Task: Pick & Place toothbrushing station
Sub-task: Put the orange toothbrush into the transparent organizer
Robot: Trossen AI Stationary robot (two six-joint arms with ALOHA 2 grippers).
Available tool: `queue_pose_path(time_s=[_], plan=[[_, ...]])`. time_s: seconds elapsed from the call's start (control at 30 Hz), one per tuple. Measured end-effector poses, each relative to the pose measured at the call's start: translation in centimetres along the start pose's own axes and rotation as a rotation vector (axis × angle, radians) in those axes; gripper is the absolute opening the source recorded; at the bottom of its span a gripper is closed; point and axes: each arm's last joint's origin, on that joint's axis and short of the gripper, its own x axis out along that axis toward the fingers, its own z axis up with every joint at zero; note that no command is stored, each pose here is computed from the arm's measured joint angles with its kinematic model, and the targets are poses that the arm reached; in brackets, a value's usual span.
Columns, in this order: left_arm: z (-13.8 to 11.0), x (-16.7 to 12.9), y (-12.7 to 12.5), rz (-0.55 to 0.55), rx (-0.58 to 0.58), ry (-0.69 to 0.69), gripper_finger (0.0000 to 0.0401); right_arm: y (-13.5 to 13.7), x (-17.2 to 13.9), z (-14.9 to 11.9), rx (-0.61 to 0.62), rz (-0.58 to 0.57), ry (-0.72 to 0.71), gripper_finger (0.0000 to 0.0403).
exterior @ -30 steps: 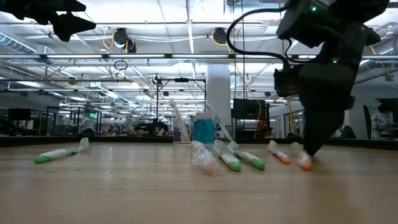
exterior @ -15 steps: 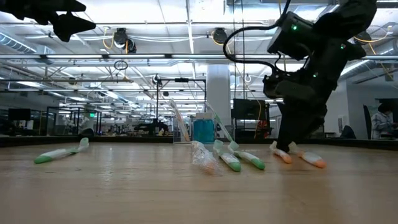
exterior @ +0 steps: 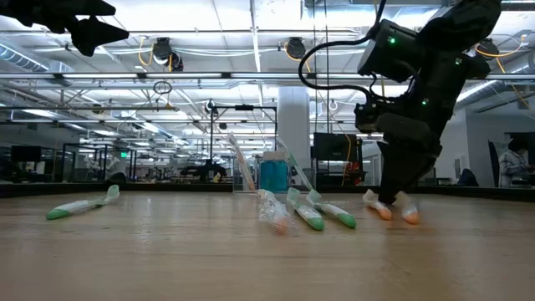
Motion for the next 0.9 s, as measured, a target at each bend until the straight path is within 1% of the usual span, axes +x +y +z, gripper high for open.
queue_pose_path(time_s=[0.07,0.13,0.27,0.4,0.47,0.53,0.67,0.73,0.9], plan=[[0.0,0.0,0.0,0.000,0.000,0.000,0.0285,-0.2,0.0,0.2,-0.016,-0.003,-0.006,0.0148],[0.0,0.0,0.0,0.000,0.000,0.000,0.0285,-0.1,0.0,0.4,-0.038,0.019,-0.031,0.0145],[0.0,0.0,0.0,0.000,0.000,0.000,0.0285,0.5,-0.7,1.1,-0.082,0.072,-0.132,0.0140],[0.0,0.0,0.0,0.000,0.000,0.000,0.0285,1.0,-2.2,2.0,-0.080,0.150,-0.235,0.0139],[0.0,0.0,0.0,0.000,0.000,0.000,0.0285,1.0,-2.6,1.9,-0.085,0.185,-0.224,0.0139],[0.0,0.0,0.0,0.000,0.000,0.000,0.0285,1.2,-2.8,1.8,-0.052,0.235,-0.214,0.0139],[0.0,0.0,0.0,0.000,0.000,0.000,0.0285,2.2,-3.3,1.5,-0.006,0.432,-0.120,0.0139],[0.0,0.0,0.0,0.000,0.000,0.000,0.0285,2.7,-3.4,1.1,0.005,0.491,-0.074,0.0139],[0.0,0.0,0.0,0.000,0.000,0.000,0.0285,4.0,-2.7,0.0,-0.006,0.495,-0.022,0.0138]])
